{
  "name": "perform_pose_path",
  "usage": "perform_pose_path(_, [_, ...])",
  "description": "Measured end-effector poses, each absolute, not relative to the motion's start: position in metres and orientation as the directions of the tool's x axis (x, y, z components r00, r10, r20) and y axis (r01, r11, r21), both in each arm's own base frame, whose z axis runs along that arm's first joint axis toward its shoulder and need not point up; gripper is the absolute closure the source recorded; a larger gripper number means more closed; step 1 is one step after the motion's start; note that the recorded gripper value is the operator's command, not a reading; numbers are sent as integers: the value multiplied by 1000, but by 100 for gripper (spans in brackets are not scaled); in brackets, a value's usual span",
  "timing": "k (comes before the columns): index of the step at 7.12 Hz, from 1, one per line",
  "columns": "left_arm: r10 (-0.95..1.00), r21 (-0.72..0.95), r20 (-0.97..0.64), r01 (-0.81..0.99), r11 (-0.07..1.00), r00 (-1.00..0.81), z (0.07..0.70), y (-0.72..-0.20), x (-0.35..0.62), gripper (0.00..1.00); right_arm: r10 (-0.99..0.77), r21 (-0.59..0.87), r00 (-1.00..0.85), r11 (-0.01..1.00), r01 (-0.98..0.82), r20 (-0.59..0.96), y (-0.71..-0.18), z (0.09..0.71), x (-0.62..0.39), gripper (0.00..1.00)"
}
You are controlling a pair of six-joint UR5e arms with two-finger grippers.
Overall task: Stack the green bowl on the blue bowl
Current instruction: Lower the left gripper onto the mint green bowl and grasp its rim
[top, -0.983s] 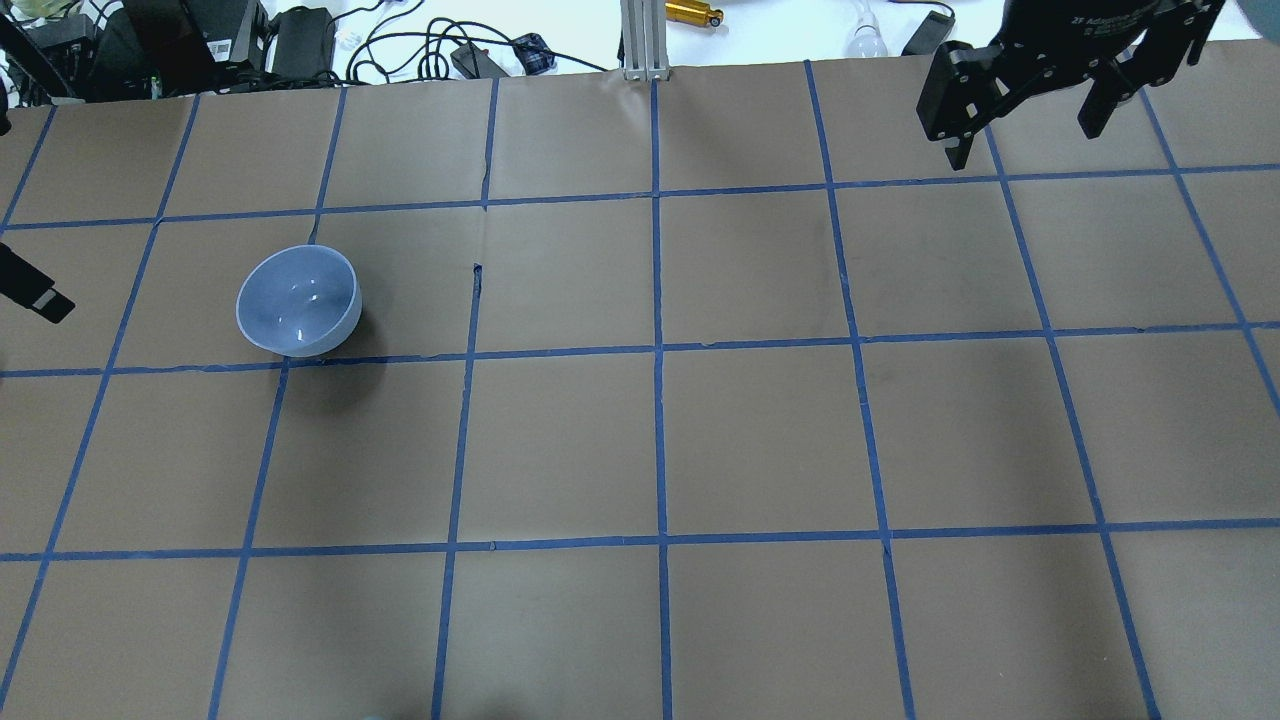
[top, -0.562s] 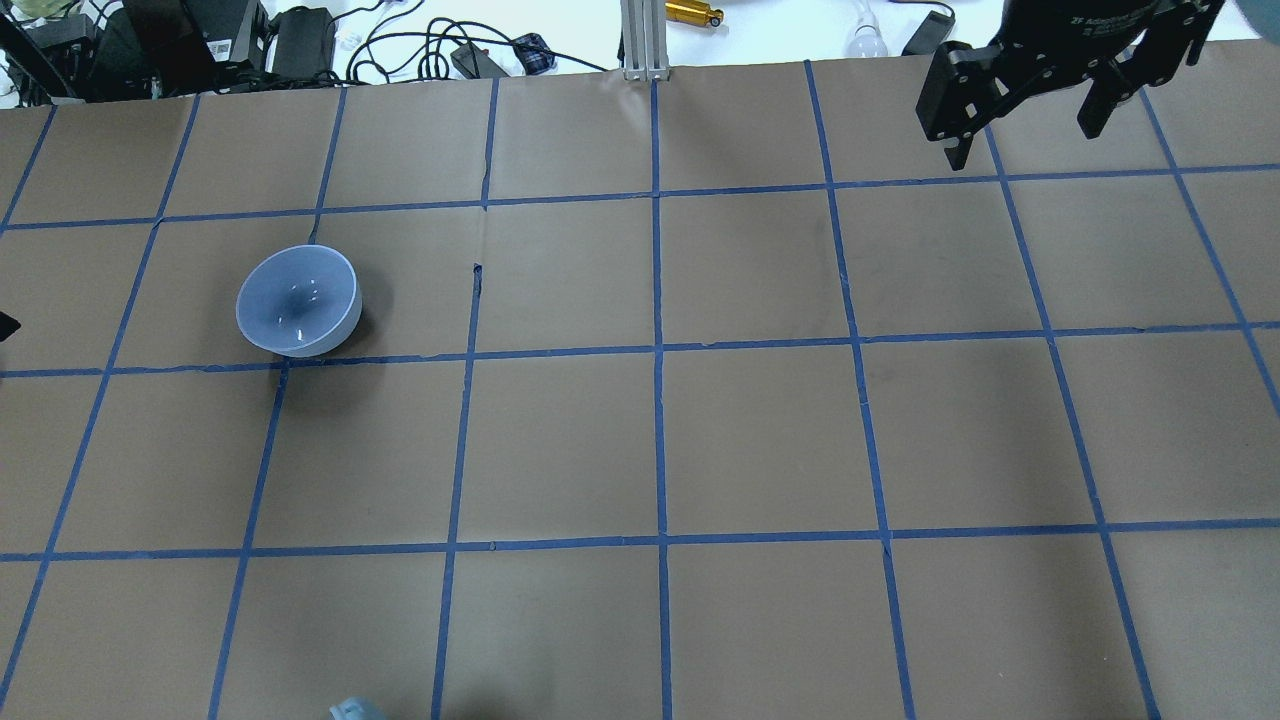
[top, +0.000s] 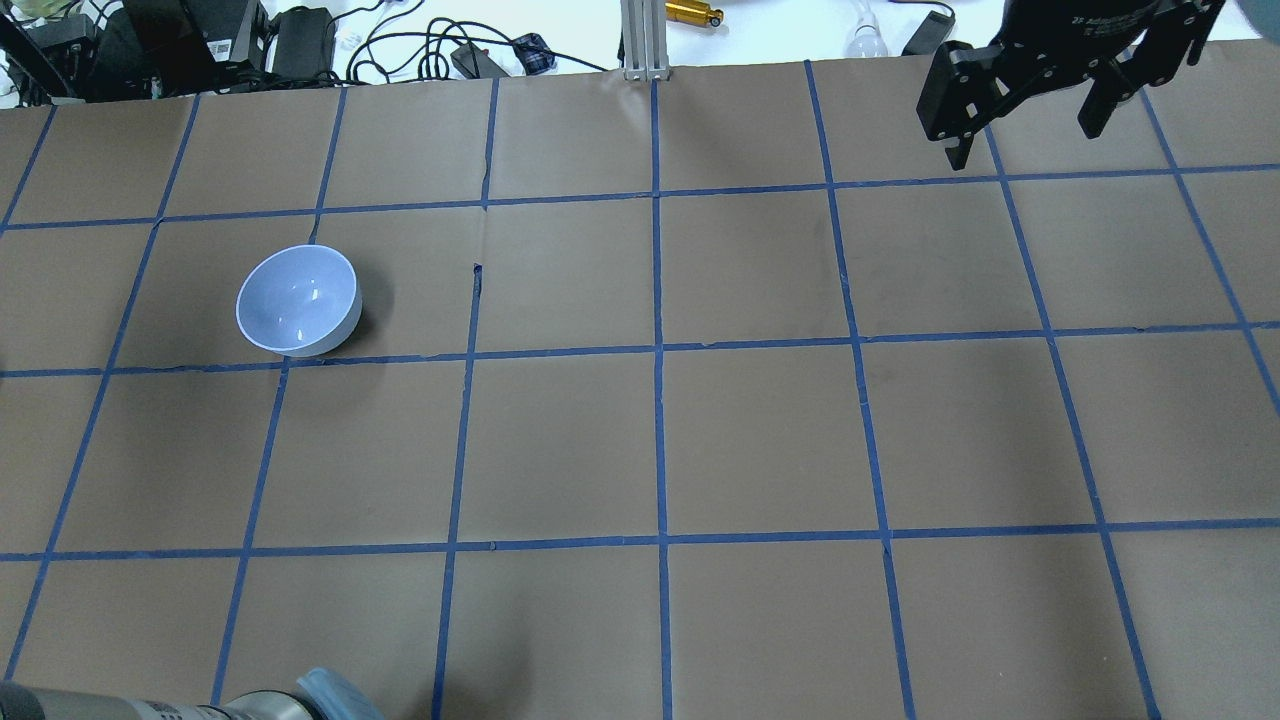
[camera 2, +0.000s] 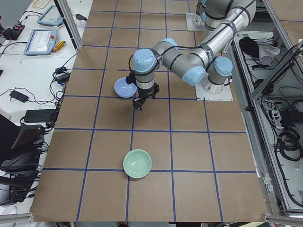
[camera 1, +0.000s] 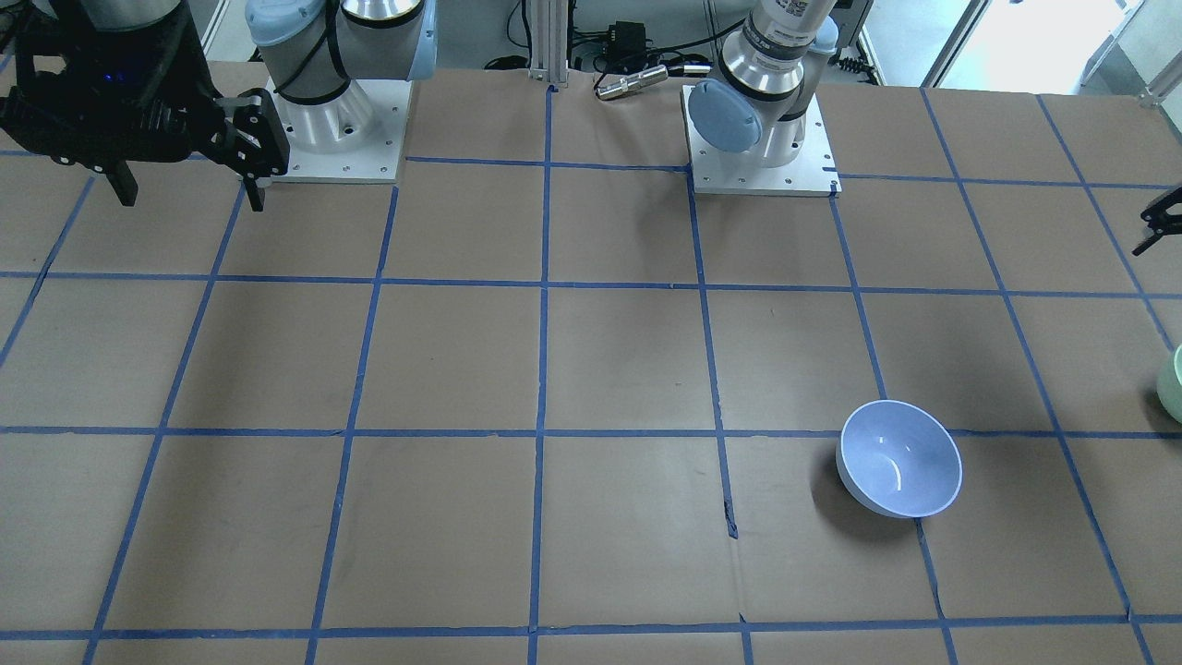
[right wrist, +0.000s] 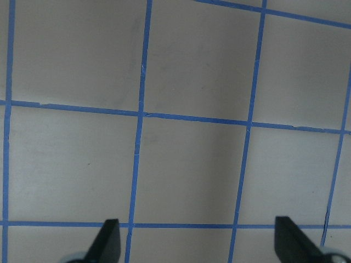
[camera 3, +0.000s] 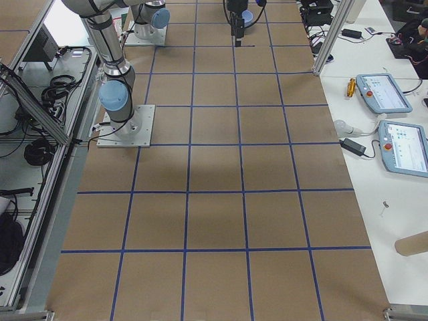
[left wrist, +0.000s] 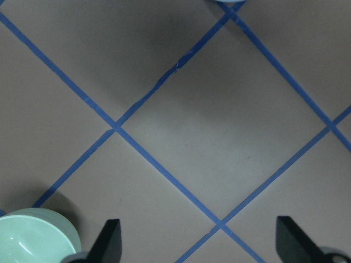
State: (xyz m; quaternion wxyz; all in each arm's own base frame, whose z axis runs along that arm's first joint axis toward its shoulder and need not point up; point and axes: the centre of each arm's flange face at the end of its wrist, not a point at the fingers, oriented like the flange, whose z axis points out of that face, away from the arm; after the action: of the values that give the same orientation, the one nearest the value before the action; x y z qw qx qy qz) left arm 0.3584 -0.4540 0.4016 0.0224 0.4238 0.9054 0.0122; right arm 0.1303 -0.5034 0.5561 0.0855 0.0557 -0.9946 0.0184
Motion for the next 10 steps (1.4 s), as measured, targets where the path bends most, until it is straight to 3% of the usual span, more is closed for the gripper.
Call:
perform_pose_path(4, [875, 47, -25, 874, 484, -483, 342, -420, 453, 0, -108, -27, -979, 993, -114, 172, -503, 556, 131, 0])
perform_pose_path(10, [944, 59, -87, 944, 325, -320, 278, -430, 502, 0, -108, -27, -979, 993, -114, 172, -503, 556, 131, 0])
